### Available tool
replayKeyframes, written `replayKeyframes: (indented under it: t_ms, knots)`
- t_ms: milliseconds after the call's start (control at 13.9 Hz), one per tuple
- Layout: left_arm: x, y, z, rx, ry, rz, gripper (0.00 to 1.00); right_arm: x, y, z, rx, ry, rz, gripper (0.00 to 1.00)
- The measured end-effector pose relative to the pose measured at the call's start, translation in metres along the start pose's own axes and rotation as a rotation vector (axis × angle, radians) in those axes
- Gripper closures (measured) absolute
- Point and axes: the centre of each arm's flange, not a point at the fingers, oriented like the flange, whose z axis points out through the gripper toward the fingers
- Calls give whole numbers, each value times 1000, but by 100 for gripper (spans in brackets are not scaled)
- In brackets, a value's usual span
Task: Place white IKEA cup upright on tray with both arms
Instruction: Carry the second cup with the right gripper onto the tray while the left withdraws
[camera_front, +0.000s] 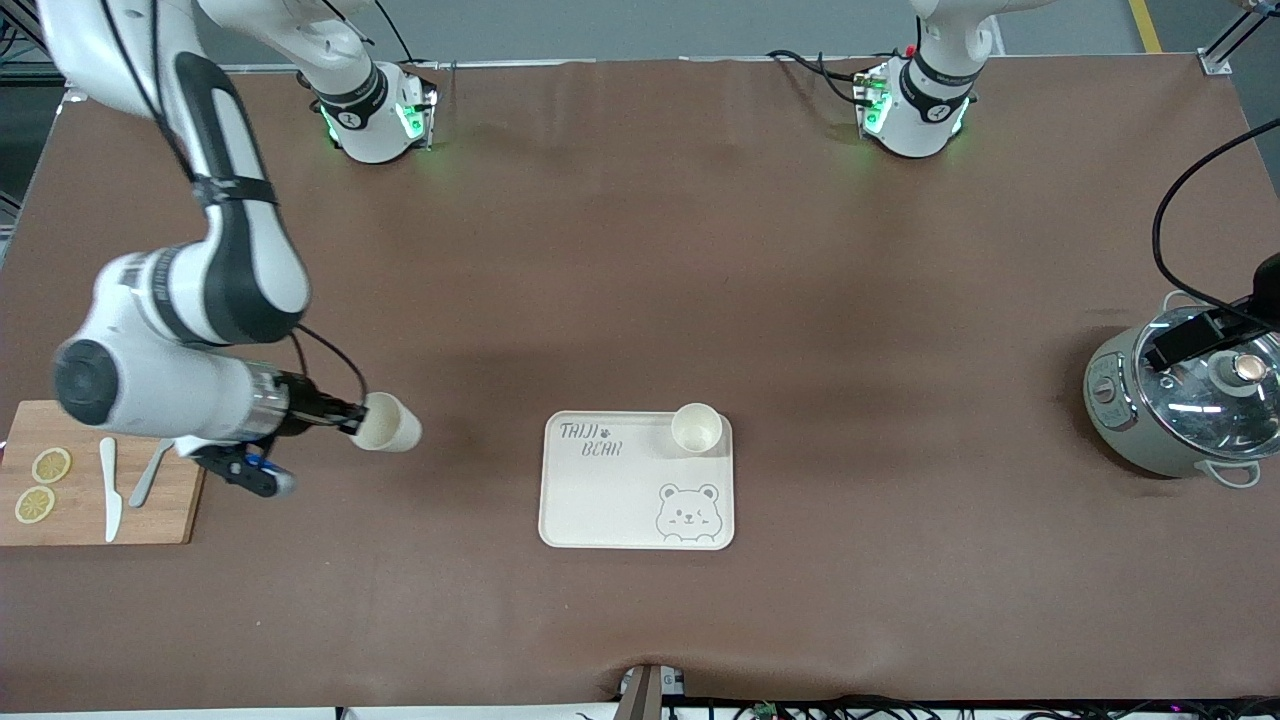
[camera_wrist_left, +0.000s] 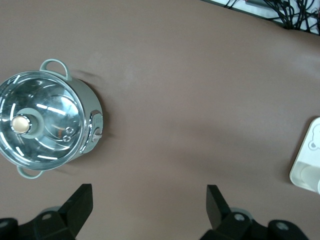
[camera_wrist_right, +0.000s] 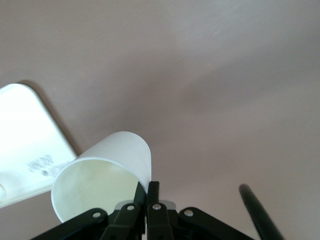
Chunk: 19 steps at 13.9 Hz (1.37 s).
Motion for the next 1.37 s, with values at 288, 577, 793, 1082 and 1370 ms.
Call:
replayKeyframes:
  t_ms: [288,577,793,1082,1370]
  knots:
    - [-25,-3,-30,15,-21,66,0,-32,-89,40,47,45,103,98]
    - [-57,1,-54,32,-25,113,0,-65,-146,105,85,90,204,98]
    - [-78,10,-43,26,-27,142,0,-72,-155,140,65,86,229,98]
    - [-100,9,-36,10,-17,168,0,-65,-151,156,49,84,240,98]
    - [-111,21,-38,8,-11,198,0,-64,-152,157,51,85,240,72]
